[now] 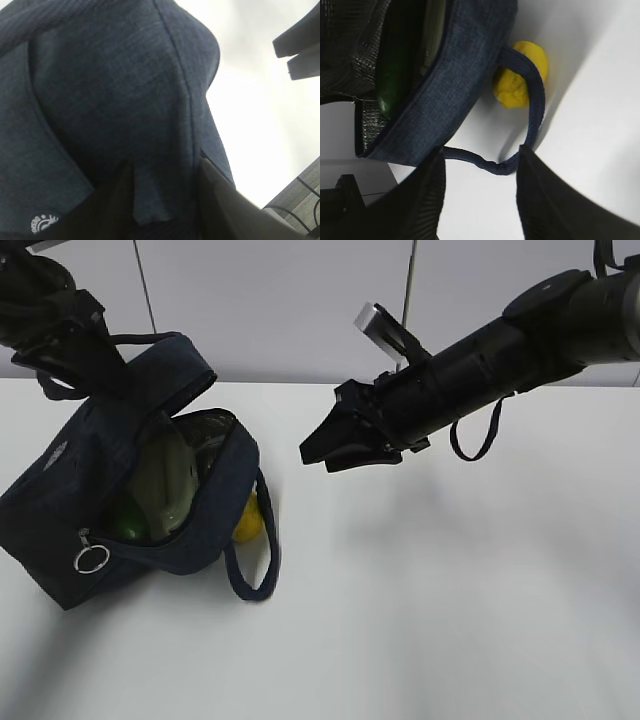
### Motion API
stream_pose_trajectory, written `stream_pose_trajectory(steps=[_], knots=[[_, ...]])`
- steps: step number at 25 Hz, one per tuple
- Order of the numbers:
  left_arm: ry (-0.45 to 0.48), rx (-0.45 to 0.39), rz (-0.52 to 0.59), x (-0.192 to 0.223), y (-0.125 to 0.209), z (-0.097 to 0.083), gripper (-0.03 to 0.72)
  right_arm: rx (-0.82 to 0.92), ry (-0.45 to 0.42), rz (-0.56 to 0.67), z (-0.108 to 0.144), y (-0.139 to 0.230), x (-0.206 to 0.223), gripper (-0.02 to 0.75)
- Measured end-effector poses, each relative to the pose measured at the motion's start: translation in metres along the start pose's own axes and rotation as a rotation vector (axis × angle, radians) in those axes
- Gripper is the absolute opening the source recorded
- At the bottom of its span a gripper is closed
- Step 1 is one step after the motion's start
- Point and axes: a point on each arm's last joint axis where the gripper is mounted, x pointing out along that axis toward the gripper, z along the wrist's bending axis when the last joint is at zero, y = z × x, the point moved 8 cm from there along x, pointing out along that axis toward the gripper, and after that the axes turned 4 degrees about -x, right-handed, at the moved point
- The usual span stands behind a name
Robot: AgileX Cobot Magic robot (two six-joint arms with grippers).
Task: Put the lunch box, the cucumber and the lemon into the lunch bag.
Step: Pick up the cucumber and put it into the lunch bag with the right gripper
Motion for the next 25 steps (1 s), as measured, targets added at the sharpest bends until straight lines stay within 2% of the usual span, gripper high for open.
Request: stream_pose_trajectory(steps=[9, 17, 22, 25], knots=[[-0.001, -0.002, -0.001, 0.0, 0.0, 0.0, 0.269, 0.069, -0.063, -0.072, 0.017, -0.007, 0.013, 0.358], [-0.003, -0.002, -0.006, 0.0, -0.001, 0.001, 0.269, 0.294, -0.26, -0.079, 0.002, 0.003, 0.049, 0.382], [-0.005, -0.003, -0.02, 0.0, -0.003, 0.001, 0.269, 0.298, -0.279, -0.07, 0.006, 0.008, 0.062, 0.383], [-0.003, -0.005, -0.023, 0.0, -0.004, 0.0, 0.269, 0.271, -0.262, -0.073, 0.009, 0.008, 0.068, 0.383]])
